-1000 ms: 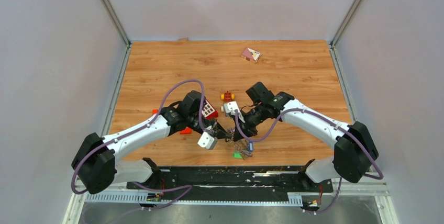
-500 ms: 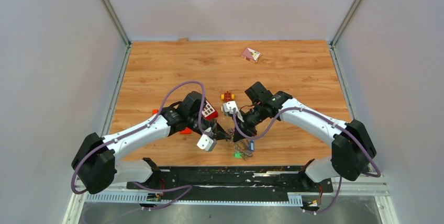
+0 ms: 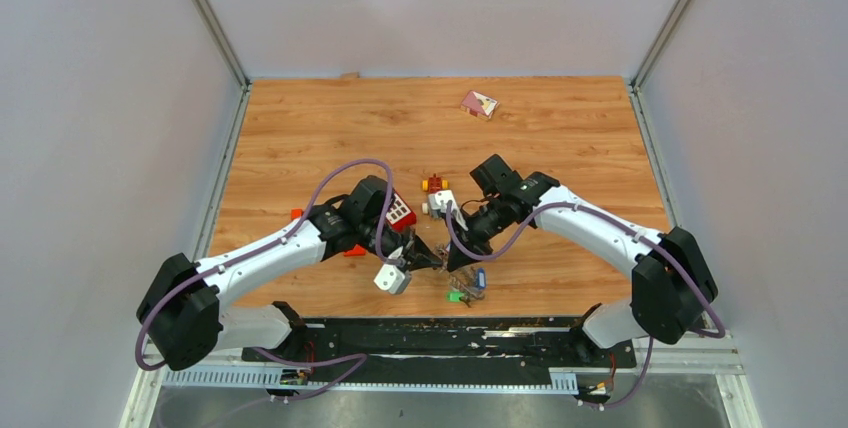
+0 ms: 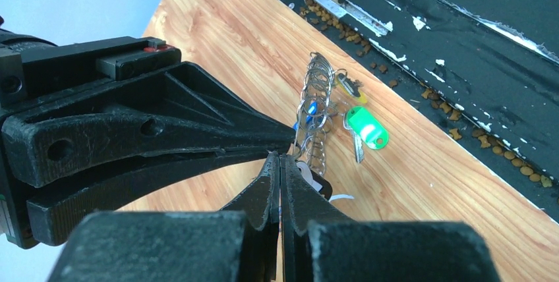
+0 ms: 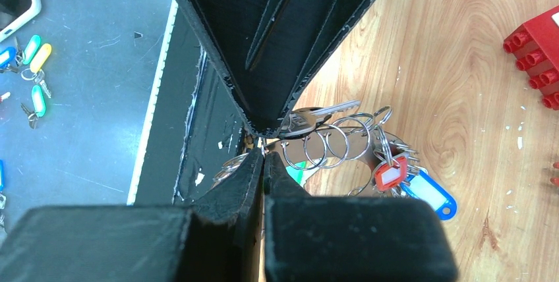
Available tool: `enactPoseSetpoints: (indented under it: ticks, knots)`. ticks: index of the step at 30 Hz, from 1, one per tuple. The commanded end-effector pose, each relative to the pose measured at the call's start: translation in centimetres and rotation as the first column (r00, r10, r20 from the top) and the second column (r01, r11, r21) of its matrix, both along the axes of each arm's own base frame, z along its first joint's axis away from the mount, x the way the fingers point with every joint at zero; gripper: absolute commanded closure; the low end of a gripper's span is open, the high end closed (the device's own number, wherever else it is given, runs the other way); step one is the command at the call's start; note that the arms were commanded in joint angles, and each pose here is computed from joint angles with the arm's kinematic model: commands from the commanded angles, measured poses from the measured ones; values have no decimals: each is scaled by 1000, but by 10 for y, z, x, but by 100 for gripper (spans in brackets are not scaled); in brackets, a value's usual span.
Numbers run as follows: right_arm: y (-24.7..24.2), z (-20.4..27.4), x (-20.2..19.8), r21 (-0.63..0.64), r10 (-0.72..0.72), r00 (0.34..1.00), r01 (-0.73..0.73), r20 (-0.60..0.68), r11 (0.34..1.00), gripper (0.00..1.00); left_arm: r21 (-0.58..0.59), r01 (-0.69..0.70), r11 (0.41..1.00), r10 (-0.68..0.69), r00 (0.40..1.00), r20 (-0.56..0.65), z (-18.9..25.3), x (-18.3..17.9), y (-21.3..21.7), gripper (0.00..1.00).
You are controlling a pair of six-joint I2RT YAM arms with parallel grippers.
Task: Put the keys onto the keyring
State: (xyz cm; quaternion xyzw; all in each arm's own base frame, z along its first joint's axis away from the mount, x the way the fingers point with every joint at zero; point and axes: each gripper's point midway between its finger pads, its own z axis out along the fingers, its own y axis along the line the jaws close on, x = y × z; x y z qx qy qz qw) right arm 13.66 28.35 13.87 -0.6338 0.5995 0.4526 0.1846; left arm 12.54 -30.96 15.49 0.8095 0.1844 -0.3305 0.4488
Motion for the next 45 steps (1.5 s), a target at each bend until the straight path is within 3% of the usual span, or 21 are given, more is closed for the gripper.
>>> enactPoseSetpoints:
  ticks: [1,21,45]
  knots:
    - [15,31,17,117,1,999,-6,48,993,100,24,63,998,-62,997,-44,-5,-19,3,100]
    - [14,33,21,133,-9,1000,8,9,991,100,30,94,995,-94,996,-12,-8,-23,5,100]
    - [0,17,3,106,80,976,-103,203,989,100,-25,-148,989,141,973,-181,33,16,-7,100]
